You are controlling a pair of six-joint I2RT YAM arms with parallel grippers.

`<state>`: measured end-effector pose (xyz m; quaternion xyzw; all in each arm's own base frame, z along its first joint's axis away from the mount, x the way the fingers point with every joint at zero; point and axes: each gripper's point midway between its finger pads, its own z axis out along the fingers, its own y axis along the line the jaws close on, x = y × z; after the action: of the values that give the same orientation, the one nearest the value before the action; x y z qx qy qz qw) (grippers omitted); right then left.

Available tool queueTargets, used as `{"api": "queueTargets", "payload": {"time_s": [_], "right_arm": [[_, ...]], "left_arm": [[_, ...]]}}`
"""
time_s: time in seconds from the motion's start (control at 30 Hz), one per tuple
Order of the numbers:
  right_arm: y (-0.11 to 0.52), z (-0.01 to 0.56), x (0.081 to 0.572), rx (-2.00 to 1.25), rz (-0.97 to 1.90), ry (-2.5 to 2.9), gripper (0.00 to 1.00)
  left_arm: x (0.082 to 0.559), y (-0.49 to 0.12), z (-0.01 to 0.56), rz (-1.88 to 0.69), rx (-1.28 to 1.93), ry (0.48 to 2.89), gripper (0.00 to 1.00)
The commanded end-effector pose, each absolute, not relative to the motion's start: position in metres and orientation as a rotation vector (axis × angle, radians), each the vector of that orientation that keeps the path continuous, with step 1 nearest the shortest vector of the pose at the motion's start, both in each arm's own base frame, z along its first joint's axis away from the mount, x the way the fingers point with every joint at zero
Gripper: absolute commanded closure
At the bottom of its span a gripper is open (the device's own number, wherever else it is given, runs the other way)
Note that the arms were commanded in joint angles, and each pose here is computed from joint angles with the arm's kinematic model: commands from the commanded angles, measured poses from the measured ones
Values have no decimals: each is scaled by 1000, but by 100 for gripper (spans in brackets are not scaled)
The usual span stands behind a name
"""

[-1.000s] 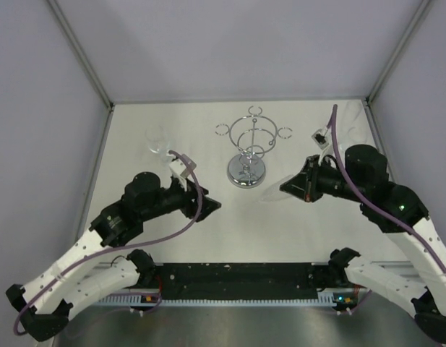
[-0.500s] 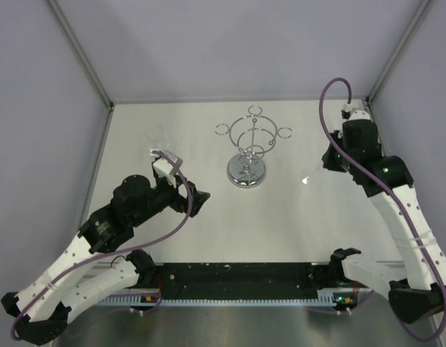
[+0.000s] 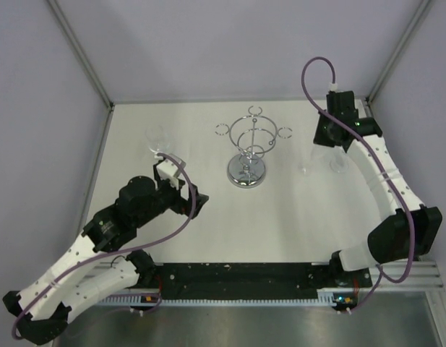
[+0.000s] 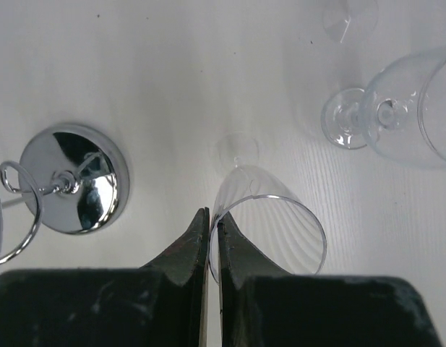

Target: Take the wine glass off the wine glass rack

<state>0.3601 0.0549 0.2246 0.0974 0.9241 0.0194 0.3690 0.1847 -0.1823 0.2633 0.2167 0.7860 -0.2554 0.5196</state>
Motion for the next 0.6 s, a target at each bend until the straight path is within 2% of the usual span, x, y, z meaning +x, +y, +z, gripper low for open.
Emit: {"api": "queueTargets", "payload": {"time_s": [0.0, 0.57], "right_arm": [[61, 259, 394, 231, 92, 2265, 100], [62, 239, 444, 204, 8, 2323, 100]], "left_arm": [[190, -175, 268, -579, 491, 1854, 2], [198, -171, 264, -533, 477, 1867, 2]]}}
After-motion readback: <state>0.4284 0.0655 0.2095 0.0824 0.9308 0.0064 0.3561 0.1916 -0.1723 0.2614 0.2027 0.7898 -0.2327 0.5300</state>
